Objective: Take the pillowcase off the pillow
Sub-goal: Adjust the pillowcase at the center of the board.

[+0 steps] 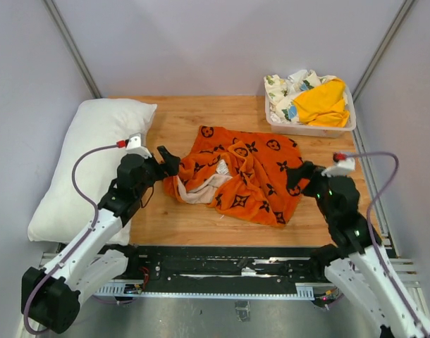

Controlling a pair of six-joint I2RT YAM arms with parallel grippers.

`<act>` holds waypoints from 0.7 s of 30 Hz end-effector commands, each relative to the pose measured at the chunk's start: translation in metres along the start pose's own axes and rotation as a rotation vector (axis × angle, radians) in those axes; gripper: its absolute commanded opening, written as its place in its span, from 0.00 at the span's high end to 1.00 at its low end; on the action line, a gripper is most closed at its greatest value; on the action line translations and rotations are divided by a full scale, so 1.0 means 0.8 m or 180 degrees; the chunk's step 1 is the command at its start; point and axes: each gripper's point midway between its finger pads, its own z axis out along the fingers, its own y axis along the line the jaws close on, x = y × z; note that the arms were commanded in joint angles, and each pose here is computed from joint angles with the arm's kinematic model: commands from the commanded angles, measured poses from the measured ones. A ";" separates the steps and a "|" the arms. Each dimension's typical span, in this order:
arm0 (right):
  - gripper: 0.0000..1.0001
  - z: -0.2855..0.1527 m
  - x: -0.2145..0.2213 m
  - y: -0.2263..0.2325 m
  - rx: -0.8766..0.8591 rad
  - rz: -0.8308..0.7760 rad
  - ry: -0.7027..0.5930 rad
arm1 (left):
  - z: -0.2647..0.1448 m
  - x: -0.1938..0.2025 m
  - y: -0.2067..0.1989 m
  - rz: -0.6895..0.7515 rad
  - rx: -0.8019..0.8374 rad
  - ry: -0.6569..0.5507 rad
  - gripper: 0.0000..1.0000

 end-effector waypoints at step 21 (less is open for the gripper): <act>0.24 0.253 0.168 0.140 -0.0561 -0.0989 0.2550 | 0.068 0.090 0.073 -0.0157 -0.0543 0.0775 0.03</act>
